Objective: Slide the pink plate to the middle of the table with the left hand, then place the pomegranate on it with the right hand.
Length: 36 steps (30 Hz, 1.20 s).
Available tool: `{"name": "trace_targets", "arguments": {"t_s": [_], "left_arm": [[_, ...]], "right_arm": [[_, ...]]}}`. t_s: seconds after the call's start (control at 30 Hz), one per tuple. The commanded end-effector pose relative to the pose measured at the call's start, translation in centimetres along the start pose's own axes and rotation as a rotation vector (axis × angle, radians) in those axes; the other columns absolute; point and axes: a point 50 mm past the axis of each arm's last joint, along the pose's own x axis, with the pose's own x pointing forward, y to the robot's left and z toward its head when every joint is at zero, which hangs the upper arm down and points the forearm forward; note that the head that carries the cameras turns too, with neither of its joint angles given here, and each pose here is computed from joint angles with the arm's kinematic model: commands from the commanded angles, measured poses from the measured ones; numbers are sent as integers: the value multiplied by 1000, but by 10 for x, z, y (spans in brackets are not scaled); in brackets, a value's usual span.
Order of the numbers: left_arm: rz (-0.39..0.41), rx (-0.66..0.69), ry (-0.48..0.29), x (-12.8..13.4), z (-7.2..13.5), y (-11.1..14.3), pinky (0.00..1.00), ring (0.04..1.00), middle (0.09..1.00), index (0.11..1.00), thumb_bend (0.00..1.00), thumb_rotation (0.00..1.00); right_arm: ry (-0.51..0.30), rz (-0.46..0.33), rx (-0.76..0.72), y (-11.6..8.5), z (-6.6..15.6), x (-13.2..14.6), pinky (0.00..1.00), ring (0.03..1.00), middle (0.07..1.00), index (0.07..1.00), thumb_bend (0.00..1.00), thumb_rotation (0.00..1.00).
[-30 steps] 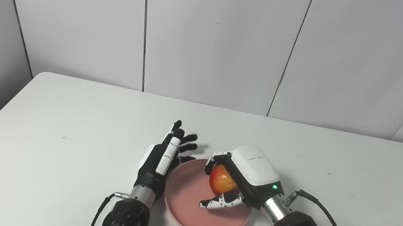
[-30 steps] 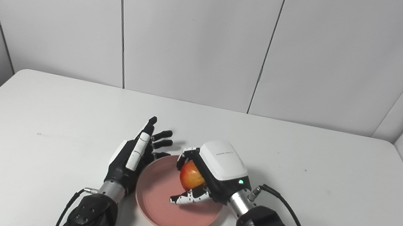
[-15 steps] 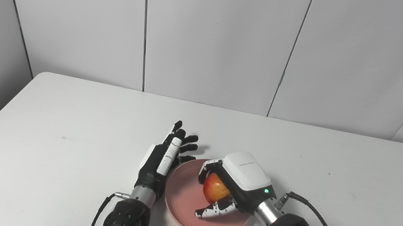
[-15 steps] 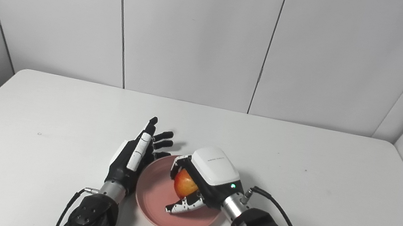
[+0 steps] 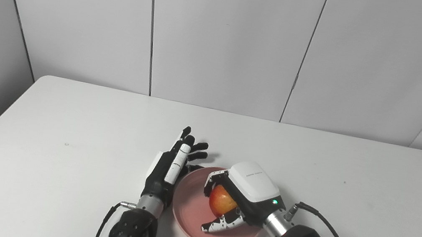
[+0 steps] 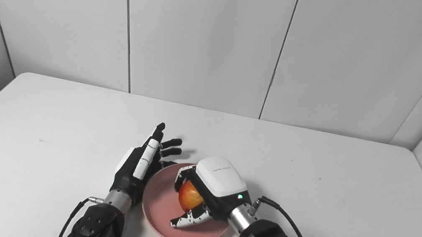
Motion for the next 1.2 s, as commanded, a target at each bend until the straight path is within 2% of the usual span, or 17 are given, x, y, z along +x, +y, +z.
{"name": "trace_targets", "arguments": {"t_s": [0.0, 0.13, 0.17, 0.2, 0.23, 0.27, 0.3, 0.43, 0.57, 0.77, 0.9, 0.93, 1.03, 1.13, 1.17], "left_arm": [[-9, 6, -1, 4, 4, -6, 598, 773, 799, 1000, 704, 944], [-11, 22, -4, 5, 4, -6, 626, 776, 794, 1000, 711, 947], [-12, 25, -5, 4, 4, -6, 647, 779, 794, 1000, 706, 952], [-12, 28, -5, 4, 4, -6, 649, 779, 794, 1000, 705, 952], [-12, 29, -5, 4, 4, -6, 661, 778, 794, 1000, 701, 956], [-10, 34, -5, 4, 4, -6, 665, 778, 794, 1000, 699, 957], [-9, 37, -5, 4, 4, -6, 707, 775, 791, 1000, 705, 961], [-13, 46, -8, 4, 4, -6, 828, 786, 793, 1000, 702, 973], [-21, 49, -13, 4, 5, -5, 832, 787, 786, 1000, 692, 976], [-23, 35, -12, 3, 5, -6, 818, 788, 774, 1000, 685, 965], [-22, 35, -6, 4, 5, -6, 785, 792, 778, 1000, 688, 968], [-21, 35, -4, 4, 5, -6, 739, 783, 793, 1000, 693, 966], [-28, 13, 2, 4, 5, -6, 712, 780, 823, 1000, 701, 956], [-25, -6, 2, 4, 5, -6, 673, 779, 806, 1000, 734, 941], [-23, -9, 5, 4, 5, -6, 654, 788, 804, 1000, 740, 932]], "right_arm": [[-56, -67, -40, -24, 7, 9, 289, 367, 470, 489, 509, 162], [-56, -63, -44, -24, 5, 8, 372, 469, 546, 495, 509, 171], [-55, -62, -45, -23, 5, 8, 421, 516, 583, 568, 603, 326], [-55, -61, -46, -23, 5, 8, 428, 522, 588, 583, 623, 359], [-55, -61, -48, -23, 5, 8, 454, 543, 604, 622, 674, 450], [-57, -63, -55, -23, 4, 8, 462, 549, 609, 635, 691, 481], [-59, -65, -60, -23, 4, 8, 499, 566, 619, 648, 707, 549], [-61, -72, -75, -23, 2, 8, 593, 623, 657, 673, 730, 723], [-65, -88, -73, -24, 2, 8, 609, 643, 673, 684, 723, 745], [-71, -108, -57, -26, 1, 8, 599, 645, 679, 689, 715, 721], [-72, -124, -51, -29, 1, 8, 566, 624, 671, 693, 711, 718], [-72, -129, -50, -30, 0, 8, 556, 619, 665, 691, 713, 735], [-89, -187, -18, -41, -1, 7, 526, 592, 644, 674, 708, 741], [-94, -274, 41, -58, -2, 4, 498, 590, 658, 667, 695, 808], [-88, -313, 101, -63, -3, 3, 496, 592, 662, 664, 702, 842]]}}
